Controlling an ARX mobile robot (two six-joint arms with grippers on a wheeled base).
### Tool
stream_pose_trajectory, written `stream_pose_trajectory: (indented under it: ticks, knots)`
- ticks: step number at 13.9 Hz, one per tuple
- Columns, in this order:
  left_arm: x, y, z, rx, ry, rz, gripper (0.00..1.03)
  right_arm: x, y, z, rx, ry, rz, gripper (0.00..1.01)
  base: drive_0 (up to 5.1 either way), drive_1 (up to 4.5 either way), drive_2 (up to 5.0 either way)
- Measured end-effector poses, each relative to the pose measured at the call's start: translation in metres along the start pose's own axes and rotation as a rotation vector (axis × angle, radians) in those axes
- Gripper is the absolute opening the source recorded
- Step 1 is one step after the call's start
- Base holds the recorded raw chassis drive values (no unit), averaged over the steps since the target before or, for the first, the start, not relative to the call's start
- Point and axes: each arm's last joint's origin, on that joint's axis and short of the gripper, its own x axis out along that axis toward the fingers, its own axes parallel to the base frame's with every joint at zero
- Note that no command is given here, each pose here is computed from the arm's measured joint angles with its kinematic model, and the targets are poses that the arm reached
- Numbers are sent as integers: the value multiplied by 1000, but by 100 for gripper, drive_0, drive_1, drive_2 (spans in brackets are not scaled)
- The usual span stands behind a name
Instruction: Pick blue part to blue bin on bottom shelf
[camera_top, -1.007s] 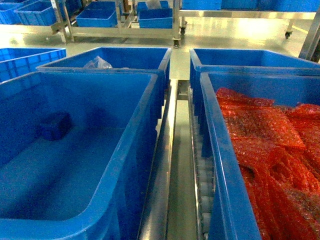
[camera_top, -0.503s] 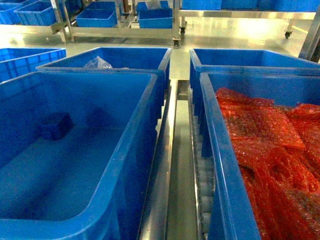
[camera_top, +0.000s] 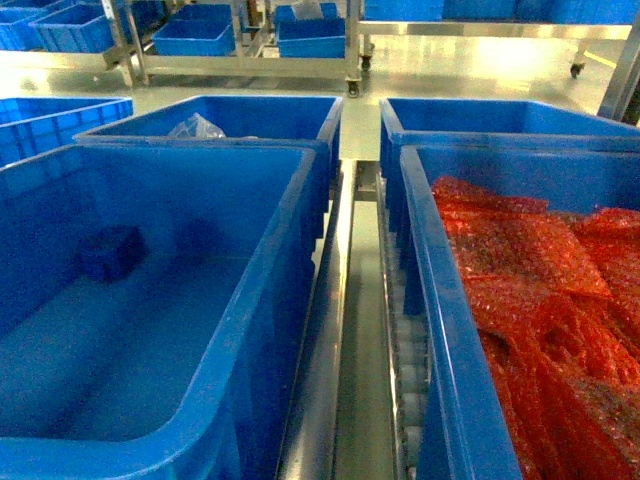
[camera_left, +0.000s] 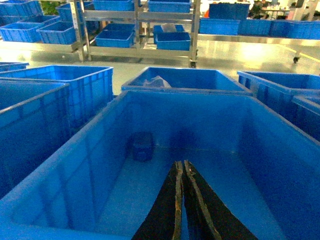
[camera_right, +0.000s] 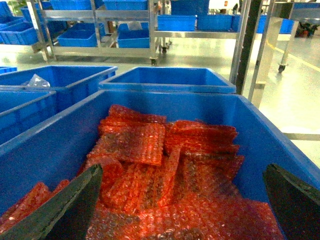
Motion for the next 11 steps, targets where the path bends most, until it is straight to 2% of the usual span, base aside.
stream_pose_trajectory:
  ticks: [2, 3, 10, 11]
  knots:
    - [0, 0, -2, 1, 9, -3, 2, 0, 0, 0, 0, 2, -1, 98, 0, 0, 0]
    - [0, 0, -3, 1, 15, -4, 9, 0, 0, 0, 0, 2, -1, 98, 0, 0, 0]
    - [0, 0, -3, 2, 14, -4, 99, 0, 0, 0, 0, 2, -1, 98, 0, 0, 0]
    - [0, 0, -3, 2, 14, -4, 98, 0, 0, 0, 0, 2, -1, 98, 0, 0, 0]
